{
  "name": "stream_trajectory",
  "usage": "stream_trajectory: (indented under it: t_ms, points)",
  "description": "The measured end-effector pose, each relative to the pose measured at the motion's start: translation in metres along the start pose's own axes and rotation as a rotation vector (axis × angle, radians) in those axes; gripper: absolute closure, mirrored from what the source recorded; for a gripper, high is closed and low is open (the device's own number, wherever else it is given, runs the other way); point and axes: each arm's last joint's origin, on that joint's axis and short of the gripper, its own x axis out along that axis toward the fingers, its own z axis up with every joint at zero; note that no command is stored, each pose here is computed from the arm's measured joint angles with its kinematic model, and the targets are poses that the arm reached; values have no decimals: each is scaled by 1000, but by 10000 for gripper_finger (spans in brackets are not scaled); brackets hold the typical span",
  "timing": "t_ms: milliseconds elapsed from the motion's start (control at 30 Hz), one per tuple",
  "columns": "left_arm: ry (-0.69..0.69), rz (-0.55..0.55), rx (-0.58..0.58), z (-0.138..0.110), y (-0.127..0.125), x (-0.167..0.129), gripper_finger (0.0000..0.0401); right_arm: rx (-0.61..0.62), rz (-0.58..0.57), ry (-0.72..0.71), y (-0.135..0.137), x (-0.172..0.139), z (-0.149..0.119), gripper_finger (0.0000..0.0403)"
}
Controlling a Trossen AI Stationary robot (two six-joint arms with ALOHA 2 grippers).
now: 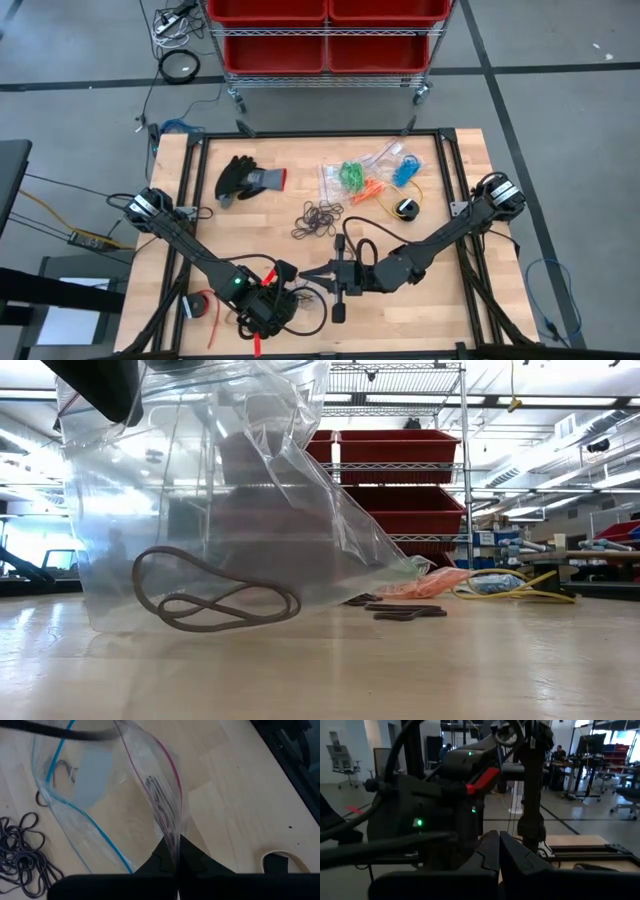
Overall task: Sort rubber bands
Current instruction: Put the black rubber band into the transparent zip bag
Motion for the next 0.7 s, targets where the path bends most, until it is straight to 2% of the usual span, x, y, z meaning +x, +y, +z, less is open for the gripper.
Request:
stream_trajectory:
  t_ms: [333, 533, 700]
  points:
    - [-6, 0, -2, 1, 0, 0, 400, 10, -4, 49, 0, 0, -5, 403]
    - [-5, -1, -2, 1, 0, 0, 400, 34, -9, 73, 4, 7, -22, 403]
    - [-5, -2, -2, 1, 0, 0, 400, 46, -22, 131, 9, 14, -49, 403]
